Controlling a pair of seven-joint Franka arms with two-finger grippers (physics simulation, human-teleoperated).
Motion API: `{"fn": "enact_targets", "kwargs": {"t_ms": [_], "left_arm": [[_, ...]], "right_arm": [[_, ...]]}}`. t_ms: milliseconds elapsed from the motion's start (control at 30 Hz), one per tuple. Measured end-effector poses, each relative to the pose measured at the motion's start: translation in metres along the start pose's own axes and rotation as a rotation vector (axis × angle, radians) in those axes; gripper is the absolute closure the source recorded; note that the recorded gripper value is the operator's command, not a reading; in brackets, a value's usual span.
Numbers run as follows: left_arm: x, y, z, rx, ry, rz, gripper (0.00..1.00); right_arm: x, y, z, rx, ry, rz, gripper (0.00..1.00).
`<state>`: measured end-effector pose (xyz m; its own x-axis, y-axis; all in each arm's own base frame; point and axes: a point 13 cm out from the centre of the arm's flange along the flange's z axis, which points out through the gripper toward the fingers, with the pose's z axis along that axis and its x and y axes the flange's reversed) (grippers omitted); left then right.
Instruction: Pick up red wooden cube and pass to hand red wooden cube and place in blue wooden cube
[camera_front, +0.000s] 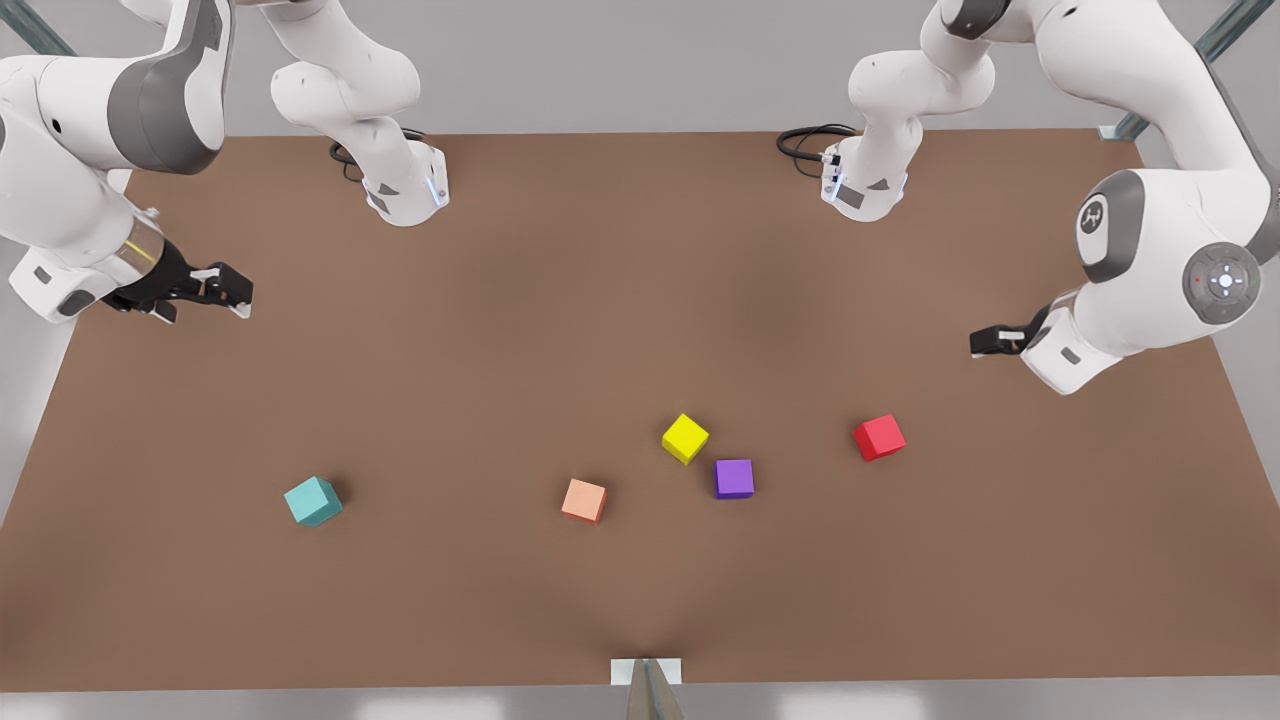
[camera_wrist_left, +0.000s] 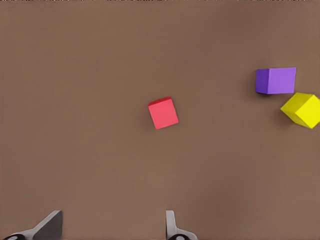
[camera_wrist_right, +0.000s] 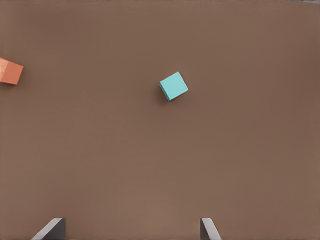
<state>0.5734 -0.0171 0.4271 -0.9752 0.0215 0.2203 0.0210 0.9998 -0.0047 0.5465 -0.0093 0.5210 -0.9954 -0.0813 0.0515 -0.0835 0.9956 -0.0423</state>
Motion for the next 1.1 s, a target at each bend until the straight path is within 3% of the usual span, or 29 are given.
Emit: {"fn": "enact_targets", "kwargs": {"t_ms": [167, 400, 633, 867, 1100], "left_arm": [[-0.010, -0.007, 0.013, -0.001, 0.013, 0.010, 0.00], [-0.066, -0.076, 0.095, -0.016, 0.061, 0.099, 0.00], [-0.092, -0.022, 0.238, 0.018, 0.083, -0.092, 0.00], [-0.109, -0.038, 0.276, 0.069, -0.016, -0.173, 0.00], [-0.112, -0.040, 0.307, 0.031, -0.006, -0.188, 0.00]], "right_arm": [[-0.002, -0.002, 0.003, 0.000, -0.001, -0.001, 0.00], [-0.002, -0.003, 0.009, 0.000, 0.010, -0.006, 0.00], [-0.002, -0.001, 0.019, -0.001, 0.030, -0.016, 0.00], [0.001, 0.003, 0.025, -0.001, 0.048, -0.028, 0.00], [0.002, 0.003, 0.027, -0.002, 0.056, -0.031, 0.00]]}}
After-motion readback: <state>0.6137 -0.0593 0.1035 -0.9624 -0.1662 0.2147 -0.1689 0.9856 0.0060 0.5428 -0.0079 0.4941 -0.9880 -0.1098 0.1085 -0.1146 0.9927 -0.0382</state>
